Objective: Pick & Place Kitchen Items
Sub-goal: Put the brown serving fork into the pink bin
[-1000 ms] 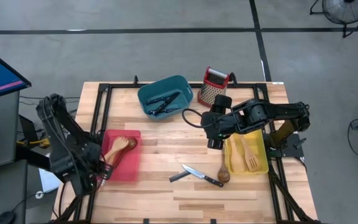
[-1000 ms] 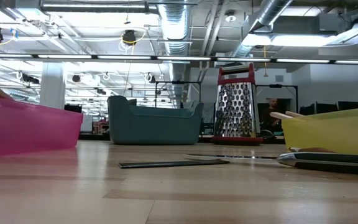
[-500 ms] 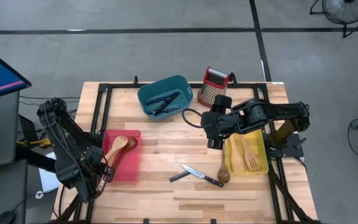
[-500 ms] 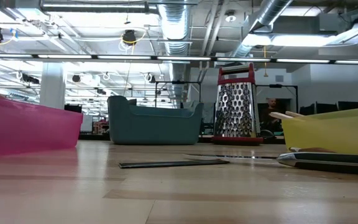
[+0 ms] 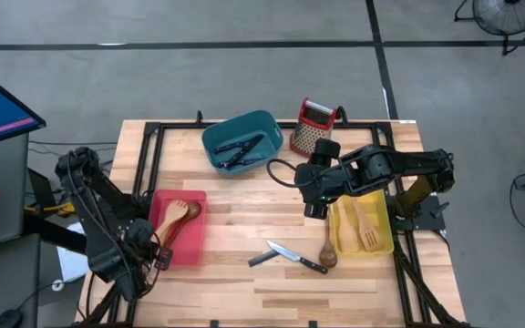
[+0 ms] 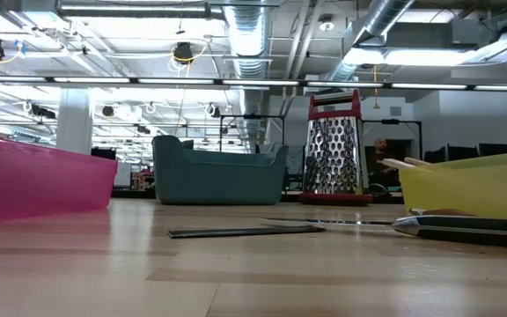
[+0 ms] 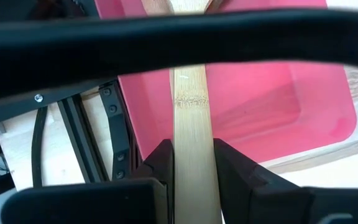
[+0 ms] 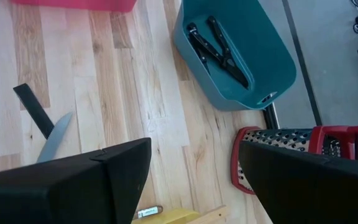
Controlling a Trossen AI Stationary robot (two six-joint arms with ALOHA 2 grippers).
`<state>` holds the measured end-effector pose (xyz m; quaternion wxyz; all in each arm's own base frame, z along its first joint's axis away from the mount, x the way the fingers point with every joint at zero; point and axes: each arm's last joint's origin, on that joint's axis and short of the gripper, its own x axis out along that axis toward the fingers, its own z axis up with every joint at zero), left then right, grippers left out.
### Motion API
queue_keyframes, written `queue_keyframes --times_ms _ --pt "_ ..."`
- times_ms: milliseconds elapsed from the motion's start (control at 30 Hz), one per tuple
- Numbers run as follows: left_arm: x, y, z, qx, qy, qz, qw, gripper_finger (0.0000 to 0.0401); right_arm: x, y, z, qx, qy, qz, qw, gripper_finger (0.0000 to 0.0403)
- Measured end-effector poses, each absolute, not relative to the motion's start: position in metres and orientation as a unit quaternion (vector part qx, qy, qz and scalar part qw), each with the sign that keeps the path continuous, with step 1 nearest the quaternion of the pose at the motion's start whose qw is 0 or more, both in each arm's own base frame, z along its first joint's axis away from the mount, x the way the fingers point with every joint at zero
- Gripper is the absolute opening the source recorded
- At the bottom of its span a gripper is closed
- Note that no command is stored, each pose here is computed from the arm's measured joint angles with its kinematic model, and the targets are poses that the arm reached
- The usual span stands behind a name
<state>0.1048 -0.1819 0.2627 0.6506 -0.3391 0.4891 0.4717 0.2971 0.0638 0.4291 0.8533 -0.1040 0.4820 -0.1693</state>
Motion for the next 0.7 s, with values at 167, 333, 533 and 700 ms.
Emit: queue_keyframes --times_ms 167,333,533,700 --pt "0.110 -0.188 0.254 -0.327 0.486 0.484 0.650 0.0061 0.297 0.064 0.429 -0.104 0.482 -0.169 0.853 0.0254" --pt "0.114 -0.194 0.245 -0.313 0.472 0.489 0.664 0.0061 0.297 0.064 0.429 -0.105 0.482 -0.168 0.853 0.0254" --pt "0.119 -0.195 0.242 -0.317 0.462 0.491 0.667 0.0061 0.297 0.062 0.429 -0.102 0.482 -0.172 0.853 0.0254" --pt "0.123 -0.197 0.241 -0.338 0.461 0.482 0.664 0.0061 0.298 0.062 0.429 -0.100 0.482 -0.173 0.853 0.0254"
